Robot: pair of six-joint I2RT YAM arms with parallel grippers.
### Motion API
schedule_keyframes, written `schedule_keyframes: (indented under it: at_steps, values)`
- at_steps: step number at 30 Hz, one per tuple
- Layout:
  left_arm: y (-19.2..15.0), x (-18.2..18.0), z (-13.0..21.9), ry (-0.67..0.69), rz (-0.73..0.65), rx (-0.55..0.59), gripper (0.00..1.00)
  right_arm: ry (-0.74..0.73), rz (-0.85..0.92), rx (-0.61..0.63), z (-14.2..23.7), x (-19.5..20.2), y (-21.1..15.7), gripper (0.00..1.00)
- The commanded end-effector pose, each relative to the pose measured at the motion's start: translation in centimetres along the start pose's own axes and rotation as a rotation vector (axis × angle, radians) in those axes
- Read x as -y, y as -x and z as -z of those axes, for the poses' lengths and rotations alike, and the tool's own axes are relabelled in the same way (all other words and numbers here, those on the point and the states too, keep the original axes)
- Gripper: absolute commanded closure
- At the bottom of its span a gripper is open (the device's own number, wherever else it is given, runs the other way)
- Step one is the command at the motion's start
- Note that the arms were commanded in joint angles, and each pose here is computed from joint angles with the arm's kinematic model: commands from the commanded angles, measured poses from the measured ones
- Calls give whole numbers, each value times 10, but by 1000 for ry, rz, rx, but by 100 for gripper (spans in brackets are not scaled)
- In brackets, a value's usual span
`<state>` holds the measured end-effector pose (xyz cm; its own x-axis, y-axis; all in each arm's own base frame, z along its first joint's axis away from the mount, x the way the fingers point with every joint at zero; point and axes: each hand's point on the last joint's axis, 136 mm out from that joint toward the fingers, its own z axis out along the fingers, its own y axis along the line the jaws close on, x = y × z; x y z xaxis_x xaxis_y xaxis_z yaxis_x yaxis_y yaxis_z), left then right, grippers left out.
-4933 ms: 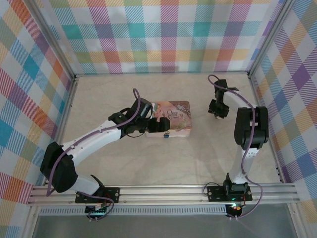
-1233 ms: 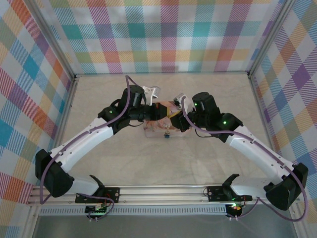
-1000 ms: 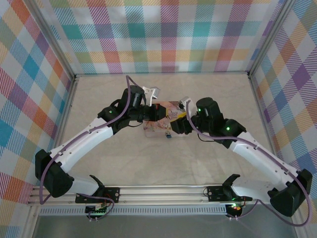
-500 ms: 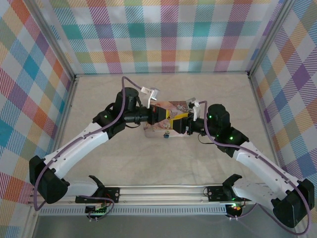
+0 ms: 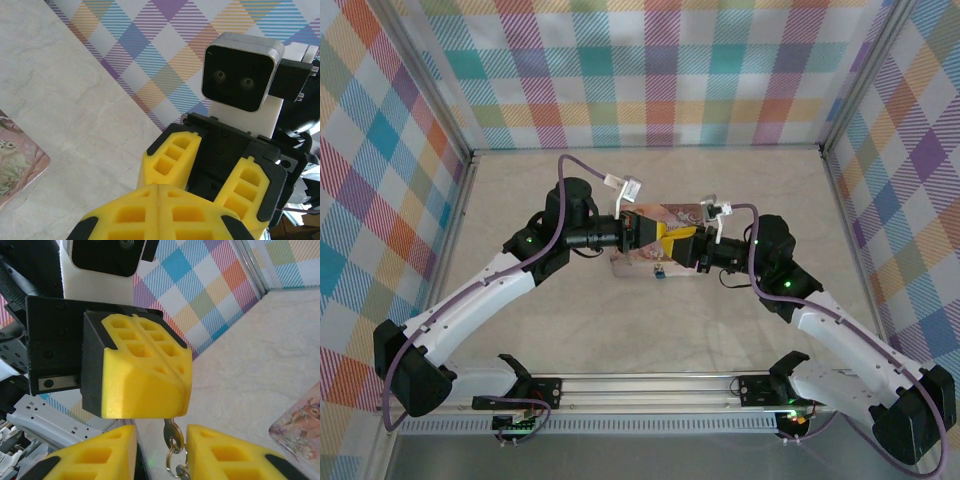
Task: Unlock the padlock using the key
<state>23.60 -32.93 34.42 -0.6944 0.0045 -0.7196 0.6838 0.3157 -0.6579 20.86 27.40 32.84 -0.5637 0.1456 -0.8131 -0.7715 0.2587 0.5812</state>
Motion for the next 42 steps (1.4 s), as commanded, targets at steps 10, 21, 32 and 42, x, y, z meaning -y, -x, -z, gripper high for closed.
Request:
schedule_keyframes:
  at_steps: [10,21,32,42]
  values:
    - [4,14,6,-45,-25,29,100,44,28,16,2,-10,6,93]
    - [12,0,11,41,3,61,60,-45,52,-12,3,3,4,100]
    - [15,-42,29,195,119,116,43,-196,74,-43,8,29,-3,100]
    - [12,-116,54,451,360,156,33,-657,324,-176,12,90,16,100]
